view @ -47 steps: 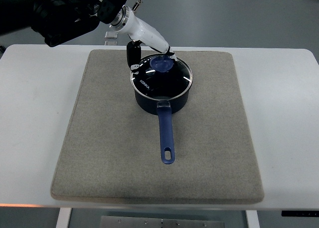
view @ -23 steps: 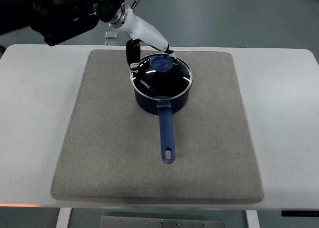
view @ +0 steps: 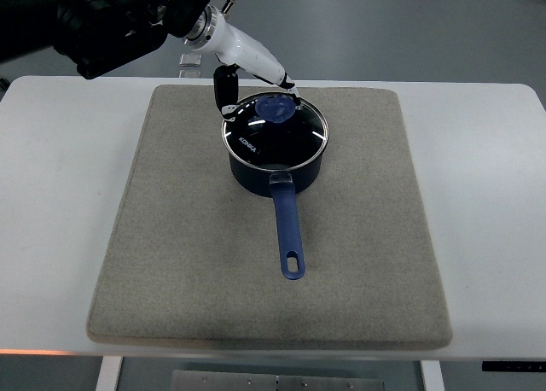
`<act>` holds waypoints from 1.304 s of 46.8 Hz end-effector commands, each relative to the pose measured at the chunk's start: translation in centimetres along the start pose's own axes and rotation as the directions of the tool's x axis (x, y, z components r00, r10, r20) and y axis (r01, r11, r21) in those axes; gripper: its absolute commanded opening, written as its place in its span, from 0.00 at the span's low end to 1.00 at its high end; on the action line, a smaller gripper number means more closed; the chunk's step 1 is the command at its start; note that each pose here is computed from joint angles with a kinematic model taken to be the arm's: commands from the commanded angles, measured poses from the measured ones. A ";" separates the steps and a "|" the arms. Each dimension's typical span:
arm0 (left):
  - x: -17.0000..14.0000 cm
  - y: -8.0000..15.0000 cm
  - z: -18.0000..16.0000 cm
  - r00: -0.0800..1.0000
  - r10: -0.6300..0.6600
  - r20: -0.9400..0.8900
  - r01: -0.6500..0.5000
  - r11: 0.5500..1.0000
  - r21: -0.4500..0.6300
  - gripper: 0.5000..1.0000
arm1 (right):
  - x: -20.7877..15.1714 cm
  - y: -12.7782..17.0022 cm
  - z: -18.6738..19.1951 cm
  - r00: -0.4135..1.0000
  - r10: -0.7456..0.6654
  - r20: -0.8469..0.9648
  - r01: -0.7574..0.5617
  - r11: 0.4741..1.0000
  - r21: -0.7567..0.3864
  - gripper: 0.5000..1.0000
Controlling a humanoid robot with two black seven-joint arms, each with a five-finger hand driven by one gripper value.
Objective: Open pot lid and place left with left hand
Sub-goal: 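Lower the left hand onto the blue knob of the glass lid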
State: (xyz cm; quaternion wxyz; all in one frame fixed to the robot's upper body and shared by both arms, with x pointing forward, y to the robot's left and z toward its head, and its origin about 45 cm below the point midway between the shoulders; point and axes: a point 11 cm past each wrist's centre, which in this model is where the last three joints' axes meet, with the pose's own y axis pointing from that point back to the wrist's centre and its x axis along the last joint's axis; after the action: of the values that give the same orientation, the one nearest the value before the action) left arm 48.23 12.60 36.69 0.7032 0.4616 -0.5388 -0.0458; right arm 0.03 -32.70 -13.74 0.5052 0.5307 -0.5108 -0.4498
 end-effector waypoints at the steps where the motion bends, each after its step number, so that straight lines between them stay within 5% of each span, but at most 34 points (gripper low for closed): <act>1: -0.2 -0.4 0.1 1.000 -0.003 -0.001 0.003 1.000 -0.004 0.95 | 0.0 0.0 0.0 1.000 0.000 0.000 0.000 1.000 0.000 0.83; 61: -0.2 -2.3 0.5 0.999 0.043 -0.011 -0.044 0.999 -0.017 0.92 | 0.0 0.0 0.0 1.000 0.000 0.000 0.000 1.000 0.000 0.83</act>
State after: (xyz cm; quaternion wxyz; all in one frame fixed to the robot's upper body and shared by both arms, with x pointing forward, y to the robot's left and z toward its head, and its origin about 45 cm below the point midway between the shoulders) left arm 48.62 11.18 34.82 0.7133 0.4458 -0.5398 -0.0341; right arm 0.03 -32.69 -13.74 0.5053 0.5309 -0.5105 -0.4497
